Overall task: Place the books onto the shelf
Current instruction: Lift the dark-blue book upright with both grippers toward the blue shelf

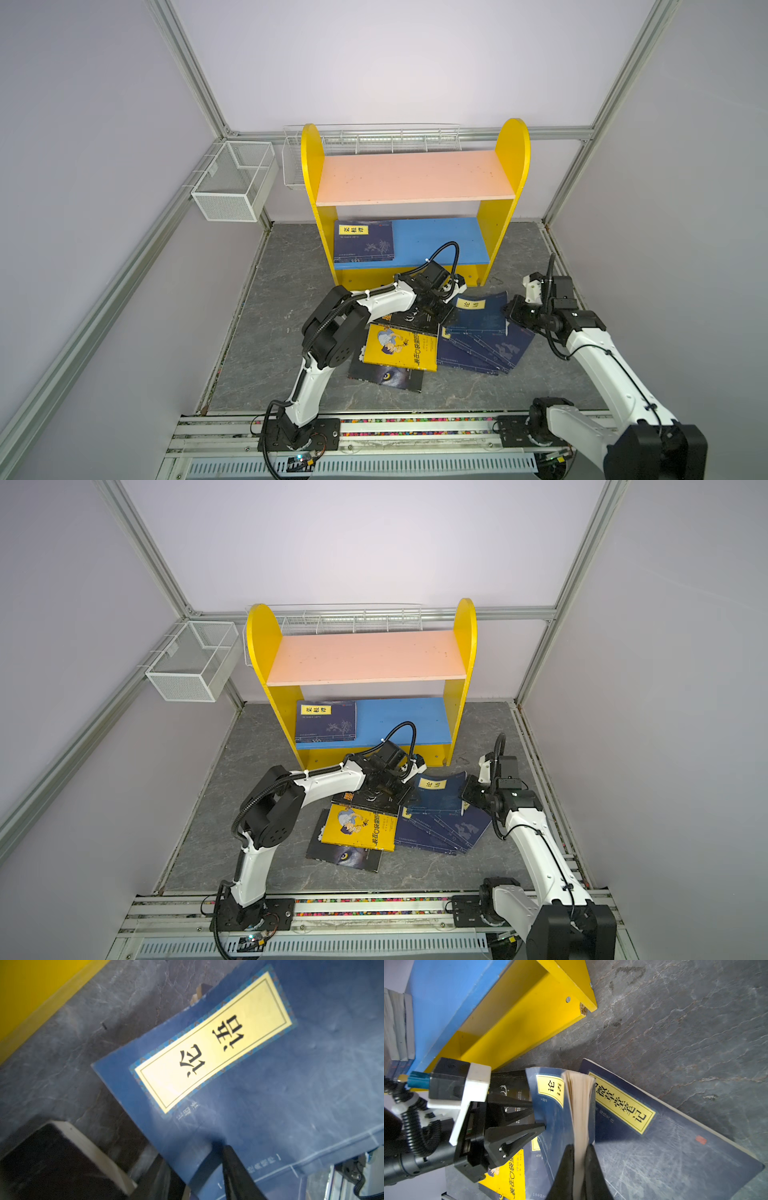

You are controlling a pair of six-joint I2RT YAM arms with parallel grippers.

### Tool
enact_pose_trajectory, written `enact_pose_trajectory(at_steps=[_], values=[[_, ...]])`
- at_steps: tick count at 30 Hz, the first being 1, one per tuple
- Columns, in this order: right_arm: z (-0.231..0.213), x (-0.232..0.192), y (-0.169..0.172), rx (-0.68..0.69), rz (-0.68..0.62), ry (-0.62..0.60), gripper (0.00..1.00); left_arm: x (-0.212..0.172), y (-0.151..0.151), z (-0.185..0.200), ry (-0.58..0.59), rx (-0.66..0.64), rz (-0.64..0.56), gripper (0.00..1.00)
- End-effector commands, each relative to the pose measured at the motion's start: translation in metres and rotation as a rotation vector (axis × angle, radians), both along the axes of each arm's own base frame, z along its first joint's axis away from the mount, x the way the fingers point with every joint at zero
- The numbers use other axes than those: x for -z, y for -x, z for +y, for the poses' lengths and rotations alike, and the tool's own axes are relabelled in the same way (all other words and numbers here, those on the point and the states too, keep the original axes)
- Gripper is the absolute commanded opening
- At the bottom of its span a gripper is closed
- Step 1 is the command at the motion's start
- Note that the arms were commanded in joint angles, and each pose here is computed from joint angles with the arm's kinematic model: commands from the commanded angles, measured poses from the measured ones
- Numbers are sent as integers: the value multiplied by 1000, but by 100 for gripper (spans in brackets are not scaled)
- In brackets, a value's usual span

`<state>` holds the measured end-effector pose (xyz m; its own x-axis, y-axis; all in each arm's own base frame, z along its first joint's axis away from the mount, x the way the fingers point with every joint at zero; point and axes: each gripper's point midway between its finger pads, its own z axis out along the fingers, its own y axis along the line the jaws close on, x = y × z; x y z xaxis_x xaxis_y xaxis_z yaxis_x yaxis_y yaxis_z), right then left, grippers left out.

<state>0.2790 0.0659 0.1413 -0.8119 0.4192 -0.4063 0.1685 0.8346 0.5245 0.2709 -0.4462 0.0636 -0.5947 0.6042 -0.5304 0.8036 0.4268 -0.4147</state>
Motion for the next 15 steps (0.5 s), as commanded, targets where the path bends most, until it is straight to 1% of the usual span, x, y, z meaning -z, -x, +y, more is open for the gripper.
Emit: enact_pose_trajectory(at_steps=[1, 5, 7, 11, 12, 13, 15], values=[[16, -37, -2, -95, -115, -39, 6, -55, -11, -3, 182, -40, 6, 56], [31, -67, -2, -173, -222, -103, 6, -105, -35, 20, 369, -161, 33, 69], [42, -86, -2, -219, -276, -160, 6, -127, -49, 41, 483, -241, 75, 75], [58, -122, 1, -289, -369, -239, 6, -152, -63, 87, 654, -350, 162, 78], [62, -128, 2, -307, -381, -259, 6, -154, -64, 99, 685, -372, 181, 79], [65, -149, 2, -326, -429, -273, 6, -154, -63, 111, 710, -394, 200, 79], [71, -164, 1, -343, -463, -290, 6, -160, -59, 130, 770, -410, 226, 81]])
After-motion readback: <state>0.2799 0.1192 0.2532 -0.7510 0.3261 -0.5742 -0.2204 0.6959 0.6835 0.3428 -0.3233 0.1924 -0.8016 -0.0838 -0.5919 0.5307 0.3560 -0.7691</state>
